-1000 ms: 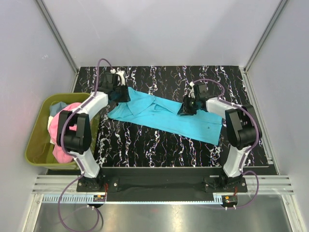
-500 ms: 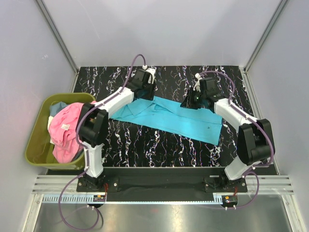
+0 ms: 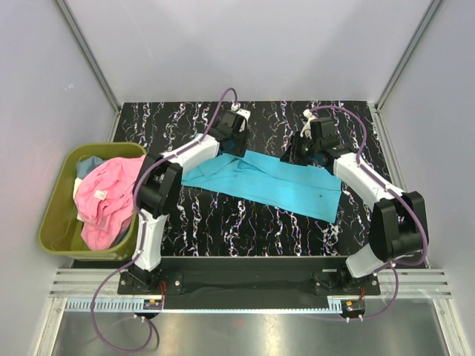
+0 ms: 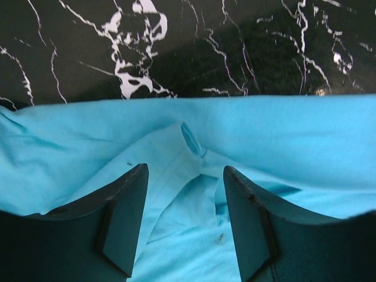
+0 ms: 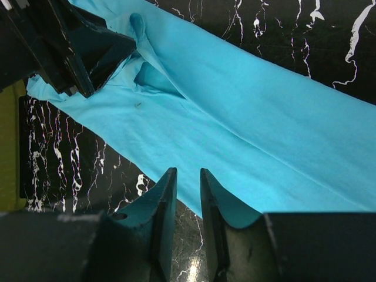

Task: Fold and stack the t-shirts
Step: Fold the tshirt

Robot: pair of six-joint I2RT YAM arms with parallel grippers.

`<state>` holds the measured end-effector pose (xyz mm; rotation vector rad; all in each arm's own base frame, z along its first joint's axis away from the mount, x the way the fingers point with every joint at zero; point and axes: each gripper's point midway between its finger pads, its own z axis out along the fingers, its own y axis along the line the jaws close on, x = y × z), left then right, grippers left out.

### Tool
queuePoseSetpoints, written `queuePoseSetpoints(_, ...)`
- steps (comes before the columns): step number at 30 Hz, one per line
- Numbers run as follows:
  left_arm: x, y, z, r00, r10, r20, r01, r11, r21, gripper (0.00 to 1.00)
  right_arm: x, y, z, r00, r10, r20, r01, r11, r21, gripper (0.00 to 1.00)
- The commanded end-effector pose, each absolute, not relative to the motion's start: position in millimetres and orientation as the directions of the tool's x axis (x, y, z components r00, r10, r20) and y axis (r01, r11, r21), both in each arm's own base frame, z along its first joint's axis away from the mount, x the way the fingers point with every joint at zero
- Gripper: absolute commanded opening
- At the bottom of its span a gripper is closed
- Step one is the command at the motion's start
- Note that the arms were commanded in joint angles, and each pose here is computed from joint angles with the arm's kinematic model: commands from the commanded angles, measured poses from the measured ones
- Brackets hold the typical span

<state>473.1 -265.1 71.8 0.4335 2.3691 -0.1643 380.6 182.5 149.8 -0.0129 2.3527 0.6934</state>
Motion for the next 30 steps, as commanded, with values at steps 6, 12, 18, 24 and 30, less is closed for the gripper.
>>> queuePoseSetpoints(6,500,-273,84,-0.639,0.258,-0.725,0.335,0.941,0.04,0.53,382,180,162,-0.742,0.153,-0.652,-0.209,0.872,0.443,0.29)
queuePoseSetpoints(12,499,-274,77,-0.65,0.279,-0.708,0.351,0.935,0.045,0.38,386,179,170,-0.731,0.152,-0.666,-0.213,0.876,0.433,0.29)
queuePoseSetpoints(18,495,-265,91,-0.647,0.29,-0.706,0.339,0.938,0.074,0.12,389,180,170,-0.73,0.15,-0.667,-0.213,0.877,0.431,0.29)
queuePoseSetpoints(24,487,-257,119,-0.629,0.367,-0.686,0.391,0.911,0.128,0.0,388,180,174,-0.728,0.157,-0.667,-0.212,0.874,0.438,0.29)
queuePoseSetpoints(30,458,-248,114,-0.632,0.497,-0.595,0.519,0.842,0.151,0.0,384,178,173,-0.734,0.163,-0.659,-0.197,0.878,0.437,0.29)
